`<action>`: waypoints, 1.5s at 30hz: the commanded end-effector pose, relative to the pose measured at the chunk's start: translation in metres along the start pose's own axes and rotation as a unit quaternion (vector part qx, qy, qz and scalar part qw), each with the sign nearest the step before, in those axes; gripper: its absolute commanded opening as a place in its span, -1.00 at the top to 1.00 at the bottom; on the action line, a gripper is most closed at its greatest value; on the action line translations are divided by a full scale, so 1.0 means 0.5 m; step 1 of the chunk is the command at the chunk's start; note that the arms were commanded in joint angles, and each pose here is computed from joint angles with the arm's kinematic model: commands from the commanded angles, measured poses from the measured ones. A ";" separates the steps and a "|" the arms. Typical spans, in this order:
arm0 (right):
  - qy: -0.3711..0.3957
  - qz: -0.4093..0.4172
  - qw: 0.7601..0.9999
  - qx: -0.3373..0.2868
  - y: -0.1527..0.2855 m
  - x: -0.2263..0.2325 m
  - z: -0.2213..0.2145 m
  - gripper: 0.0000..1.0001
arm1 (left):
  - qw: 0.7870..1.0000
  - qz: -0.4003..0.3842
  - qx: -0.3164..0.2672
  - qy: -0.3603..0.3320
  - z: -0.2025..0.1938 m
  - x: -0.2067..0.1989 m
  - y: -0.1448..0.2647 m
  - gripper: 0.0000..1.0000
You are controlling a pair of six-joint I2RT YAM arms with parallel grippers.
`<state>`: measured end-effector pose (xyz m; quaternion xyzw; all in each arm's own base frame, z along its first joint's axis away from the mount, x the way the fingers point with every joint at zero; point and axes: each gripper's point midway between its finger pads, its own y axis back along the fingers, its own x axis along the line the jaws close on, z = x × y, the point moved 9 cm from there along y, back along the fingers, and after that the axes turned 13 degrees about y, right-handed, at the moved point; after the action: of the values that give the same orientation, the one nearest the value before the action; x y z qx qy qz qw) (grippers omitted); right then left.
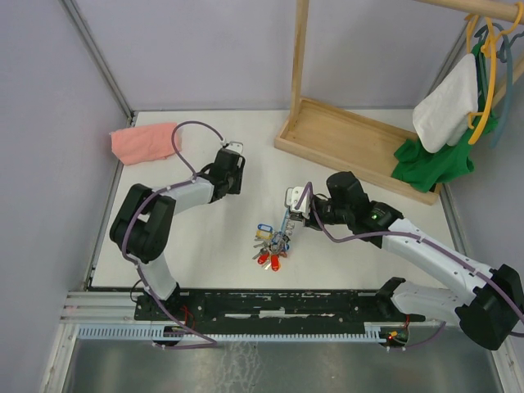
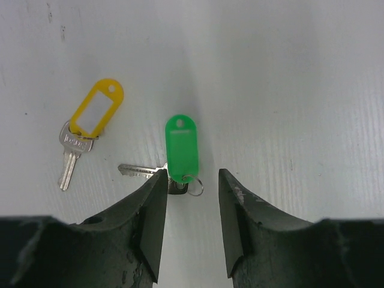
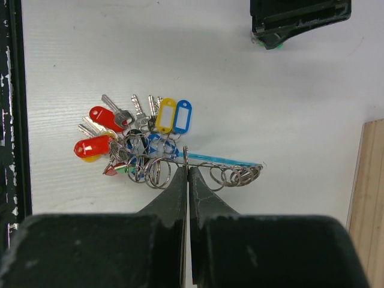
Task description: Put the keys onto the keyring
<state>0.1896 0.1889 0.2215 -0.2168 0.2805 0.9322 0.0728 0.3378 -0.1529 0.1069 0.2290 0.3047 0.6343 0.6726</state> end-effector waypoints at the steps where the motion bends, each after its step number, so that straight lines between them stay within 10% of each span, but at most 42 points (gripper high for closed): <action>1: 0.027 -0.029 0.999 -0.036 0.011 -0.020 0.030 0.99 | 1.000 0.020 0.007 0.017 0.009 -0.009 -0.008 0.09; 11: 0.026 -0.026 0.999 -0.040 0.010 -0.019 0.032 0.99 | 0.999 0.018 0.040 0.019 -0.013 -0.012 -0.021 0.32; 20: 0.025 -0.031 0.998 -0.052 0.019 -0.018 0.041 0.99 | 0.998 0.007 0.048 0.039 -0.023 -0.008 0.011 0.94; 45: 0.027 -0.017 0.998 -0.057 0.060 0.004 0.067 0.99 | 0.946 -0.113 0.156 0.262 -0.145 -0.025 0.200 0.73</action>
<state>0.1703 0.1787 0.2365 -0.2194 0.2652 0.9366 0.0656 0.2225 -0.1522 0.1199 0.1563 0.5503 0.5539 0.6050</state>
